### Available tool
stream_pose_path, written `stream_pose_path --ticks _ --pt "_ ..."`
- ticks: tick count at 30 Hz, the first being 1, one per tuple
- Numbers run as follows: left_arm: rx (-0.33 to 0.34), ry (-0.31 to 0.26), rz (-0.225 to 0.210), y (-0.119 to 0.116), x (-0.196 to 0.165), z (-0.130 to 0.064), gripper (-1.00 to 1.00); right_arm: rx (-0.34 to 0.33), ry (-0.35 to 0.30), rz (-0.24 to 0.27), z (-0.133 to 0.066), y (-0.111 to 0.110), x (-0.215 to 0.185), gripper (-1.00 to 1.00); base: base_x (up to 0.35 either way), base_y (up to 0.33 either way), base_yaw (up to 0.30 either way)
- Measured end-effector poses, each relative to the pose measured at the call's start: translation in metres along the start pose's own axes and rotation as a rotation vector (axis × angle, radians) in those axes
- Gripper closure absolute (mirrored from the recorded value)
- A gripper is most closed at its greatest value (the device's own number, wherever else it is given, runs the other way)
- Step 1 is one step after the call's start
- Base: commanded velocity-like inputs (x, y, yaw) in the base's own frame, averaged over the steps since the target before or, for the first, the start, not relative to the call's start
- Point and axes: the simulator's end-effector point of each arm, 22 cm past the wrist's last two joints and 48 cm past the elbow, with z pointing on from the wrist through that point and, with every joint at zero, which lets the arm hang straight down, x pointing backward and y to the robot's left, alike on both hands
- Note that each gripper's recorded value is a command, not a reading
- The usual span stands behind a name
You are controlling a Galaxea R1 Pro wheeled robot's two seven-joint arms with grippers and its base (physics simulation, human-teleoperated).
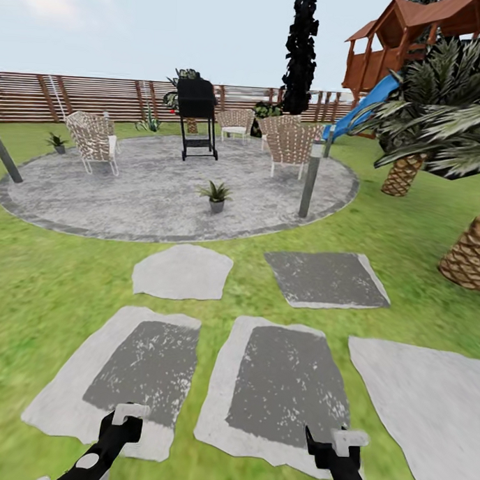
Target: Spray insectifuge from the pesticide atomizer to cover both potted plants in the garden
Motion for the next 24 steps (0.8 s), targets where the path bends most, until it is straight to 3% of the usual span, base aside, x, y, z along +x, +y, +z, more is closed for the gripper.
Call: stream_pose_path --ticks 24 --pt "-0.002 0.002 0.000 0.0004 0.0008 -0.0001 1.00 -0.002 0.001 -0.005 -0.0001 -0.0010 0.0006 -1.00 0.304 0.139 0.003"
